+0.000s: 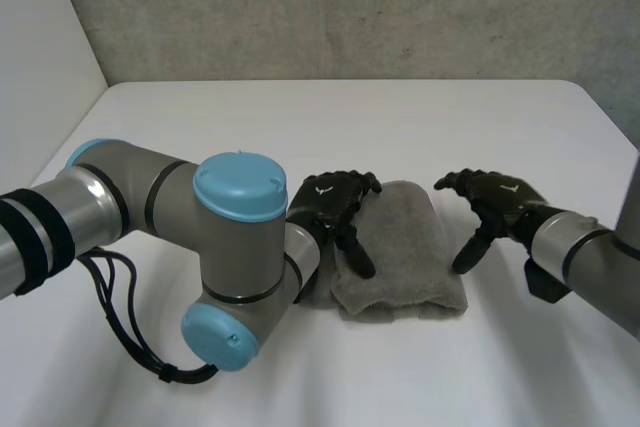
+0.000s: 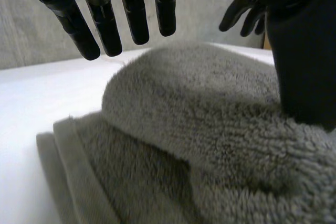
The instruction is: Fold the towel.
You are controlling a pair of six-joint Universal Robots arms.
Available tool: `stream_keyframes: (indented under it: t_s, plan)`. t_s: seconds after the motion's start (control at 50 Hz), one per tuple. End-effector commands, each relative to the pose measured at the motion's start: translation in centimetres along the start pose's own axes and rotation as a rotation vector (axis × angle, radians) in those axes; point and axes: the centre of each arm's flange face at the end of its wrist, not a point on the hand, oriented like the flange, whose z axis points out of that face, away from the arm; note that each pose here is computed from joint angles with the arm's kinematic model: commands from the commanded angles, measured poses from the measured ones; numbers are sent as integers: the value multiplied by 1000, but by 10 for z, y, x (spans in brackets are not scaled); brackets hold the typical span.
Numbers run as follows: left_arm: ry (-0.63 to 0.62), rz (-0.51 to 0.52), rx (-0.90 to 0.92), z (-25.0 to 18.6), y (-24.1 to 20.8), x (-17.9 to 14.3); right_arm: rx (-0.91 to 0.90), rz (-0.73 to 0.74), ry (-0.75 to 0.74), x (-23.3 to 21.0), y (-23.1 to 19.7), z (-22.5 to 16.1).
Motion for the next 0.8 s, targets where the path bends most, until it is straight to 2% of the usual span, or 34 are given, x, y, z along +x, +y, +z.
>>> stream_keyframes:
  t_s: [0.02, 0.24, 0.42, 0.64, 0.76, 0.8]
  plan:
    - [-58, -5, -50, -7, 8, -23, -40, 69, -107, -17, 15, 22]
    - [-157, 54, -79, -17, 6, -64, -34, 12, -199, -53, 18, 33]
    - [-164, 57, -116, -22, 19, -67, -17, -17, -217, -66, 16, 34]
    - [-171, 59, -89, -23, 11, -67, -24, -94, -149, -58, 19, 36]
    - [-165, 58, -1, -32, -22, -61, 65, -120, -140, -59, -12, 19]
    - [-161, 59, 62, -41, -46, -58, 151, -140, -129, -62, -39, 2]
